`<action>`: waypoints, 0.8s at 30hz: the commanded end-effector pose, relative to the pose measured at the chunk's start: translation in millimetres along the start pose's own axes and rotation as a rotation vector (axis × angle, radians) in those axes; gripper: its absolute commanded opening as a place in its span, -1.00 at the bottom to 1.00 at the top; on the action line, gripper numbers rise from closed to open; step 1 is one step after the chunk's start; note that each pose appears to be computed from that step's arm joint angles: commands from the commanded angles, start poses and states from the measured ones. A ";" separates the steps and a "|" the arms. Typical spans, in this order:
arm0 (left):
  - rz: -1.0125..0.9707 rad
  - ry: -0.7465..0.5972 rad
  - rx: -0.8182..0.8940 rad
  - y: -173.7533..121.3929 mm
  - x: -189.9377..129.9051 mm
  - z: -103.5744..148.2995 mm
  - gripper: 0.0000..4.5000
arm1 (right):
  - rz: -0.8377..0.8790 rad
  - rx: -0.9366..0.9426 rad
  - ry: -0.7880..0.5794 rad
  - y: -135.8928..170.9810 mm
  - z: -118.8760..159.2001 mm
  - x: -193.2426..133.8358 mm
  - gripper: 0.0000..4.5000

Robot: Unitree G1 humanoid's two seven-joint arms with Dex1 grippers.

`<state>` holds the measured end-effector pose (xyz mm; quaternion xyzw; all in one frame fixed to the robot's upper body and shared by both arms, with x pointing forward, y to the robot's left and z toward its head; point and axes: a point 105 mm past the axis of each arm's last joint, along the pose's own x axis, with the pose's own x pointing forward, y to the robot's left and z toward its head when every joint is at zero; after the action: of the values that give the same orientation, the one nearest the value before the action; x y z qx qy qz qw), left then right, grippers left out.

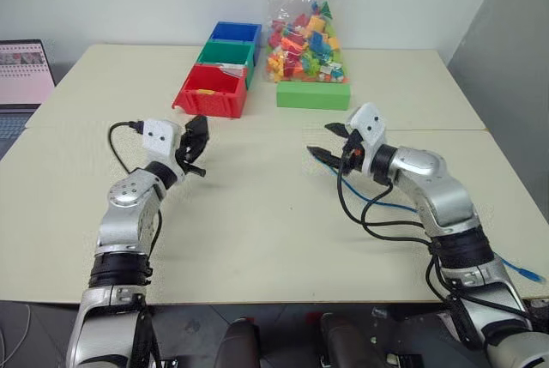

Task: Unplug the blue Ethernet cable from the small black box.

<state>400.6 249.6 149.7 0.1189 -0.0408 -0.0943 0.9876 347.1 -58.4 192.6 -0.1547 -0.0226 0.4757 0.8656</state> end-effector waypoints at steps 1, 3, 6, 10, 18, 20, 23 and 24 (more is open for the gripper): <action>0.096 -0.021 0.052 11.3 4.7 -6.2 -0.65 | 0.108 -0.034 -0.024 25.0 20.4 -1.9 0.53; 0.139 0.004 0.035 16.5 4.7 -18.0 -0.65 | 0.125 -0.035 -0.015 29.6 21.4 -0.8 0.53; 0.154 0.036 0.030 17.4 3.3 -32.0 -0.65 | 0.129 -0.032 -0.006 32.1 21.2 0.5 0.53; 0.159 0.084 -0.027 16.8 -1.4 -51.4 -0.65 | 0.132 -0.029 0.004 34.1 19.7 1.8 0.53; 0.152 0.076 -0.107 18.4 -8.1 -56.5 0.13 | 0.134 -0.027 0.012 36.0 18.4 2.2 0.54; 0.152 0.075 -0.118 17.9 -10.8 -57.3 0.32 | 0.134 -0.026 0.011 36.2 18.6 2.4 0.54; 0.141 0.085 -0.120 15.1 -16.6 -58.8 0.64 | 0.133 -0.024 0.010 36.1 18.4 3.2 0.54; 0.139 0.089 -0.125 14.8 -18.5 -59.0 0.74 | 0.133 -0.024 0.011 36.0 18.1 3.3 0.54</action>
<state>395.5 280.2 95.4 0.0656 -0.0011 -0.0223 0.9976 321.5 -36.9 188.7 -0.1612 0.0110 0.5250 0.8356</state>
